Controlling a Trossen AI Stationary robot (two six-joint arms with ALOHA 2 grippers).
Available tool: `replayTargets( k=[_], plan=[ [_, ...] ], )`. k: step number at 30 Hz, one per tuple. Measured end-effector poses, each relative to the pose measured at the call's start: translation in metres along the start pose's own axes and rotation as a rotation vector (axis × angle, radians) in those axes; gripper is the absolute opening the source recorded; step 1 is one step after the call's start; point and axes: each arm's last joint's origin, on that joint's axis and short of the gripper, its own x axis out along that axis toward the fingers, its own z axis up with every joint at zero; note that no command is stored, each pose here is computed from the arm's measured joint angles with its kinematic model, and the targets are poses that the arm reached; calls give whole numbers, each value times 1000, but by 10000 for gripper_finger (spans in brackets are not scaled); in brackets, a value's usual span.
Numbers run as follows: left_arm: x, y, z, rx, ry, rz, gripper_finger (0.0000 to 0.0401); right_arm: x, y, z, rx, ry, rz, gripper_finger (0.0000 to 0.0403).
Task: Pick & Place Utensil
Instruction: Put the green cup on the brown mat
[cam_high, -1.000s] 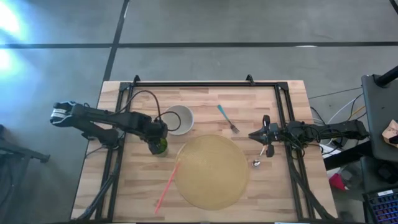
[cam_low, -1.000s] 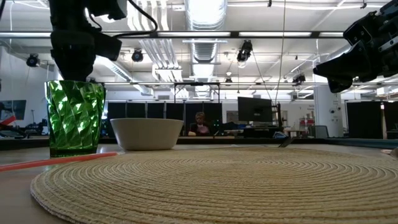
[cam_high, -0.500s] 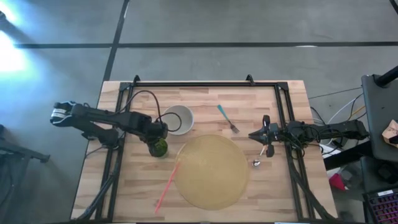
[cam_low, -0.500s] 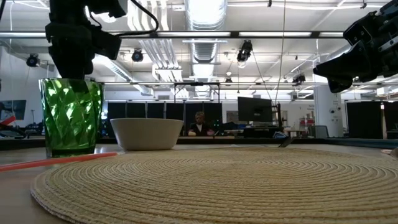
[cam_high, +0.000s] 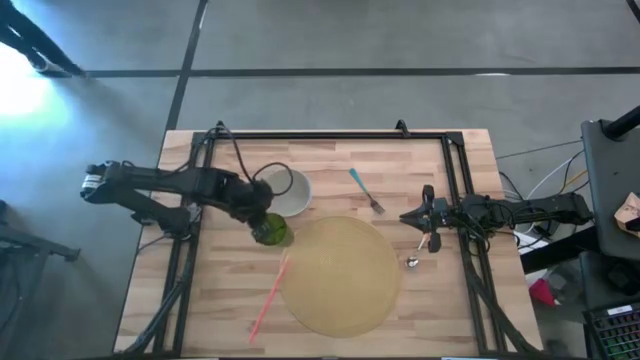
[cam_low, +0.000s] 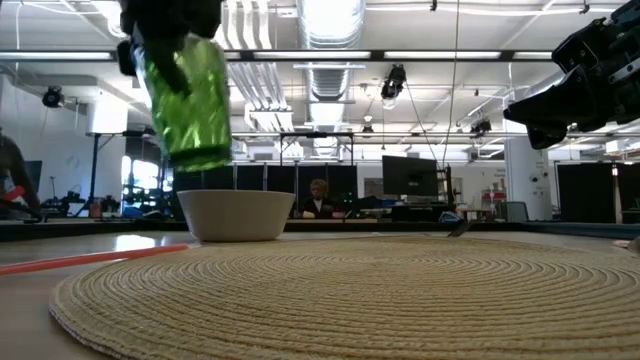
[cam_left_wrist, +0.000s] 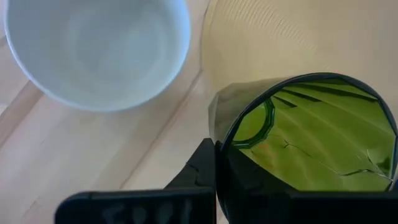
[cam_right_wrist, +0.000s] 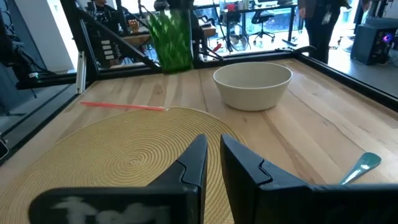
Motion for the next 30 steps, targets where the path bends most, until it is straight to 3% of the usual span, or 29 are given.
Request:
replayTargets(
  k=[12,30],
  plan=[
    [-26,-19,26,-60,-120,-48,1,0,0,0,0,0,0,43],
    [37,-51,56,-41,49,72,2,0,0,0,0,0,0,43]
  ],
)
